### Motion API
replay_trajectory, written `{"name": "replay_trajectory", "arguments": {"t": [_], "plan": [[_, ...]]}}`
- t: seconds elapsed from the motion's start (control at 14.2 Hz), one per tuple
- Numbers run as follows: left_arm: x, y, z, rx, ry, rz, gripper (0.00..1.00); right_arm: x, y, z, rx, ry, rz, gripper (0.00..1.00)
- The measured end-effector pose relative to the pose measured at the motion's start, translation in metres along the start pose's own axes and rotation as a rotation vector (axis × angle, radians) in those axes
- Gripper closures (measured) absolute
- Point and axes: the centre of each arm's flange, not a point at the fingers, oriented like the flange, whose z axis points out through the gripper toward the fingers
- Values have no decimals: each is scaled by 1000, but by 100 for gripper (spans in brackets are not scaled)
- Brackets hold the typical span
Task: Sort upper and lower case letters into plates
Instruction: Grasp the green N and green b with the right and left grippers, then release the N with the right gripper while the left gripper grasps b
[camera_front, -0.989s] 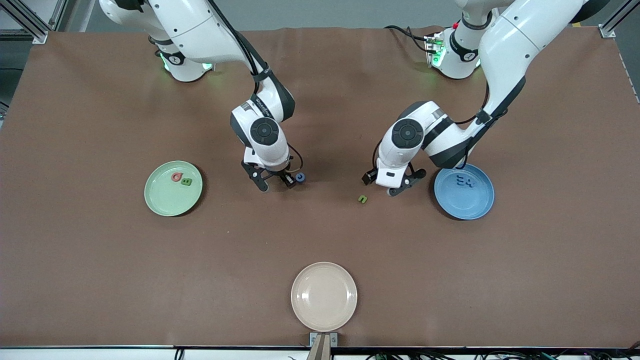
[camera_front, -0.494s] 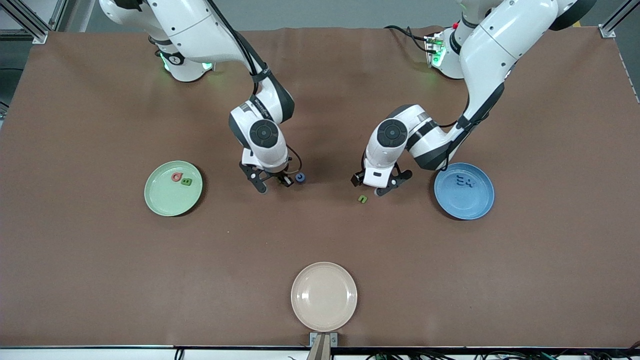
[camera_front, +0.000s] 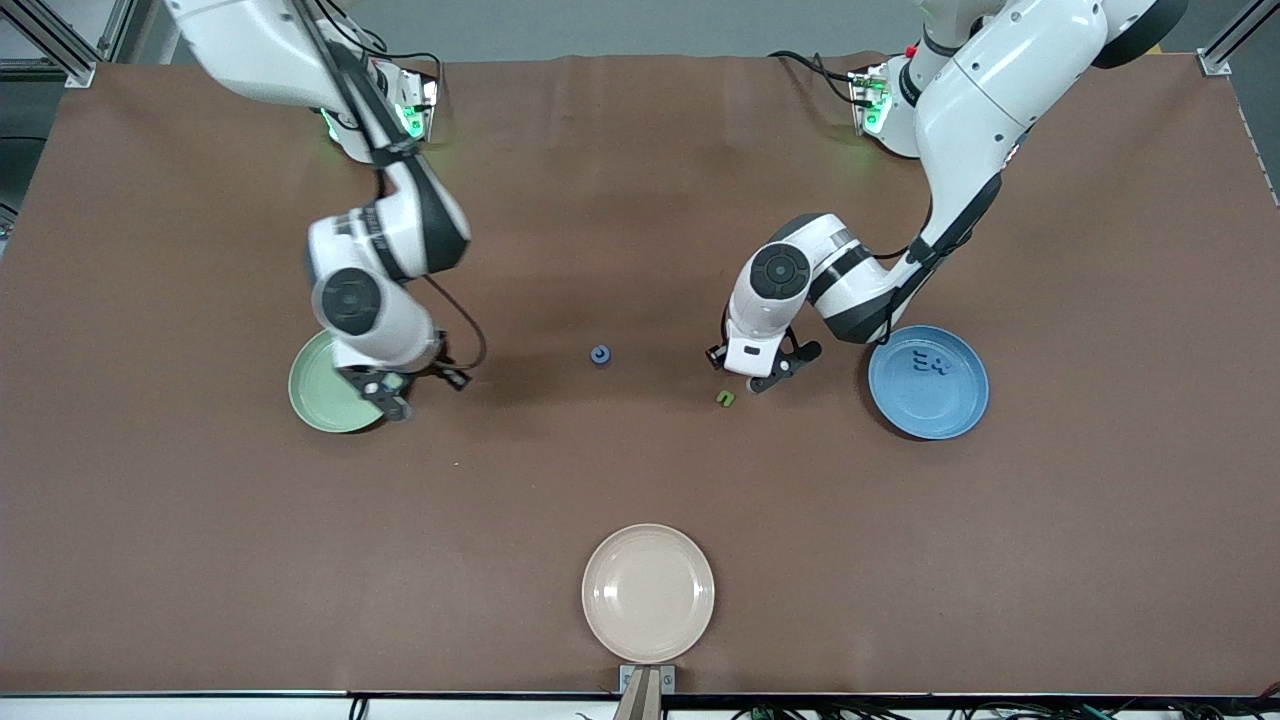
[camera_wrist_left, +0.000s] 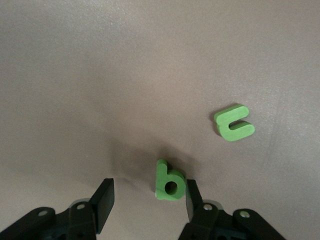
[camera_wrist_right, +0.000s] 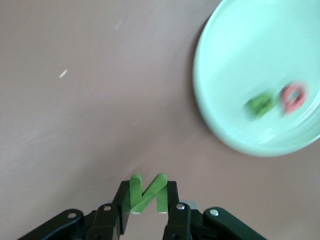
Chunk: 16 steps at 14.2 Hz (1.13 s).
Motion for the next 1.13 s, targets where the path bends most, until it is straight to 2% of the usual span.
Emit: {"name": "replay_trajectory", "arguments": {"t": [0.28,0.42,0.49,0.56,0.71,0.78,0.92,1.13], "plan": [[-1,5,2,-8,-3,3,38,84,96,1,23,-15,-138,67],[-3,6,6,-2,0,8,41,108,128,5,36,-9,-180,67],[-4,7,6,-6,2,10,48,115,138,8,43,0,-190,67],[-5,8,5,-7,2,11,48,118,144,15,48,9,-195,67],[-4,9,4,-11,4,10,62,113,145,37,54,25,-203,67],[-4,9,4,-11,4,10,62,110,144,48,53,26,-208,67],[-3,10,4,-12,5,9,72,108,143,65,45,14,-215,67],[-3,10,3,-12,5,9,72,107,143,78,34,-1,-217,67]]}}
